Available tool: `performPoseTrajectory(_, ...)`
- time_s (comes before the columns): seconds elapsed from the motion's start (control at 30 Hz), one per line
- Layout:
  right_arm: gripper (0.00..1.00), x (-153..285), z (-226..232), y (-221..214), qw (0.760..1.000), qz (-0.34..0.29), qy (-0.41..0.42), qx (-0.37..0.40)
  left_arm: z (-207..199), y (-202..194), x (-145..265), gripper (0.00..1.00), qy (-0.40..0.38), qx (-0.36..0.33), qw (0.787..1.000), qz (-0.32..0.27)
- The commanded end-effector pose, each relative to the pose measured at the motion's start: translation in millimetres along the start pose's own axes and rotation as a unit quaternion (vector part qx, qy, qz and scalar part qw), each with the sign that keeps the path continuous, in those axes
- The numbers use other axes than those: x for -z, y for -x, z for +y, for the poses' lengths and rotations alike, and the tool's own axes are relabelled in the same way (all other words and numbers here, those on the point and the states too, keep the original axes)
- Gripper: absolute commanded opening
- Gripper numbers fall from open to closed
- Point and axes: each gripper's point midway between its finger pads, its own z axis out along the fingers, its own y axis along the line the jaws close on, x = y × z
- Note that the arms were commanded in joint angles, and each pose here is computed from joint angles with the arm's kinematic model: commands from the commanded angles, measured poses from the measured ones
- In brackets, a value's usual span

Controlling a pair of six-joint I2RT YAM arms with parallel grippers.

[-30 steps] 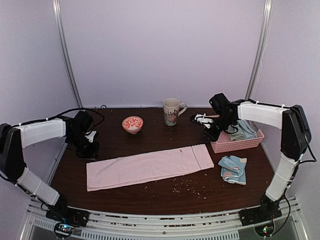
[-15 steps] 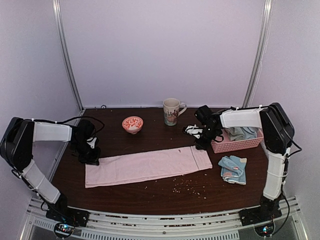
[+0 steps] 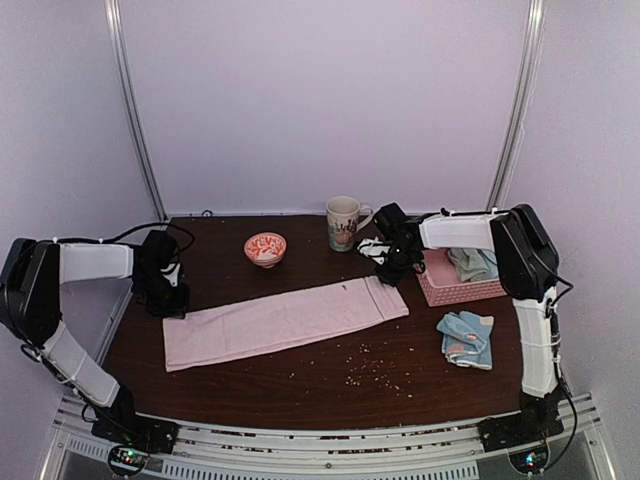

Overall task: Roll the towels
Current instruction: Move the towel to the center of the board.

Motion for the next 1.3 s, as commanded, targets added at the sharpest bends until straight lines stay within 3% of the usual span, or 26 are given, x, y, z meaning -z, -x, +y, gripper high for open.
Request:
performPoseTrajectory(0.0,0.22,19.8,-16.0,5.5,1.0,0.005,-0.025,-0.005,-20.1,40.4,40.4,0.06,-0.053,-0.039,0.994,-0.092)
performPoseTrajectory(0.03,0.23,27.2,-18.1,8.2,1.0,0.0,-0.027,-0.007,-22.6,44.8,48.2,0.12,-0.061,-0.043,0.991,-0.113)
performPoseTrajectory(0.1,0.26,42.8,-20.1,14.8,0.999,-0.013,-0.025,-0.025,-26.7,51.4,61.2,0.39,-0.075,-0.047,0.984,-0.153)
performPoseTrajectory(0.17,0.27,56.0,-16.1,20.8,0.999,-0.03,-0.009,-0.04,-30.4,55.7,69.7,0.6,-0.09,-0.042,0.978,-0.184)
performPoseTrajectory(0.23,0.28,65.3,-8.6,25.3,0.998,-0.047,0.016,-0.05,-34.8,57.0,70.6,0.62,-0.108,-0.033,0.973,-0.2)
performPoseTrajectory(0.37,0.28,61.1,19.7,22.6,0.993,-0.056,0.086,-0.061,-51.4,52.7,65.3,0.47,-0.168,-0.001,0.966,-0.195)
performPoseTrajectory(0.47,0.25,48.0,34.5,11.3,0.99,-0.03,0.12,-0.069,-49.9,40.8,46.2,0.0,-0.182,0.058,0.968,-0.164)
performPoseTrajectory(0.73,0.22,40.3,51.4,-10.7,0.987,-0.003,0.147,-0.066,-13.6,17.3,13.9,0.0,-0.106,0.157,0.973,-0.131)
performPoseTrajectory(0.9,0.21,26.7,50.9,-27.8,0.988,0.026,0.131,-0.072,27.9,14.1,15.8,0.0,0.003,0.206,0.968,-0.142)
performPoseTrajectory(1.27,0.21,2.4,40.3,-28.8,0.991,0.047,0.106,-0.074,58.0,-2.2,-4.7,0.0,0.081,0.218,0.965,-0.124)
